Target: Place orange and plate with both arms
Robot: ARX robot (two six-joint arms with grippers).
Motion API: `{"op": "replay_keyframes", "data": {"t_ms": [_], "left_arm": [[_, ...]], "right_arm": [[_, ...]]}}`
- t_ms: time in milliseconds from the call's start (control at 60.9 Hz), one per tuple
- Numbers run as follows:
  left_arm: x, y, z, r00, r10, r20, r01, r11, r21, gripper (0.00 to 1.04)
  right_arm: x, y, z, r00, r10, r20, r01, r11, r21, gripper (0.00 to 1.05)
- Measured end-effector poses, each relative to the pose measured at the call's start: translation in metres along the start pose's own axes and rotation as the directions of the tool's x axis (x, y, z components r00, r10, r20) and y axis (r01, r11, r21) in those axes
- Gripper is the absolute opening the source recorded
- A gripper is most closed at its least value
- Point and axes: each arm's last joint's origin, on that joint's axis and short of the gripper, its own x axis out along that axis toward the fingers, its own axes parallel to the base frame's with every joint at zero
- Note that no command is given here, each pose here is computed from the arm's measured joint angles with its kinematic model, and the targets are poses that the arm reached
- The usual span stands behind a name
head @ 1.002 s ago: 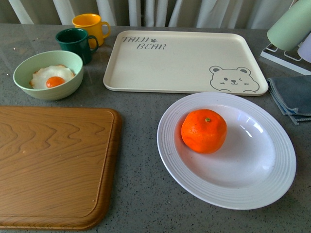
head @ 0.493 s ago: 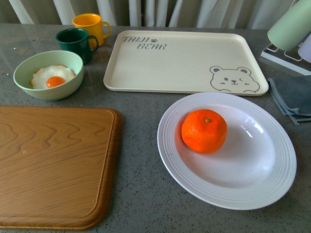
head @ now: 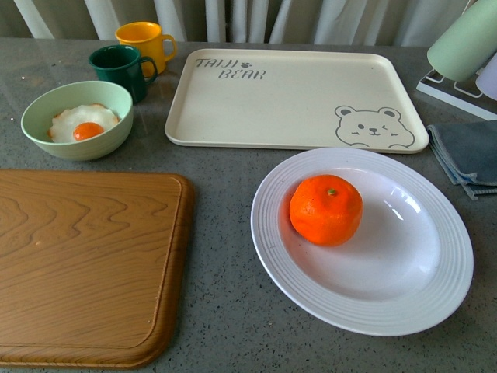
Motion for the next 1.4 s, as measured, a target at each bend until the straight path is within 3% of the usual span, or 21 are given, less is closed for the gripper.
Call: {"op": "replay_keyframes", "data": {"t_ms": [756, 887, 1068, 1216, 1396], "left_arm": [[-0.015, 0.000, -0.004, 1.000, 0.001, -0.017, -0.001, 1.000, 0.000, 0.02], [-0.015, 0.000, -0.004, 1.000, 0.001, -0.017, -0.001, 1.000, 0.000, 0.27], [-0.015, 0.000, -0.004, 1.000, 0.001, -0.017, -0.001, 1.000, 0.000, 0.69], [-0.015, 0.000, -0.004, 1.000, 0.001, -0.017, -0.001, 1.000, 0.000, 0.96], [-0.015, 0.000, -0.004, 1.000, 0.001, -0.017, -0.001, 1.000, 0.002, 0.96]], "right_arm": [[0.000, 0.000, 0.000, 1.000, 0.000, 0.000, 0.000, 1.000, 0.000, 0.96], [0.000, 0.000, 0.000, 1.000, 0.000, 0.000, 0.000, 1.000, 0.000, 0.96], [0.000, 0.000, 0.000, 1.000, 0.000, 0.000, 0.000, 1.000, 0.000, 0.96], [0.000, 0.000, 0.000, 1.000, 0.000, 0.000, 0.000, 1.000, 0.000, 0.96], [0.000, 0.000, 0.000, 1.000, 0.000, 0.000, 0.000, 1.000, 0.000, 0.96]]}}
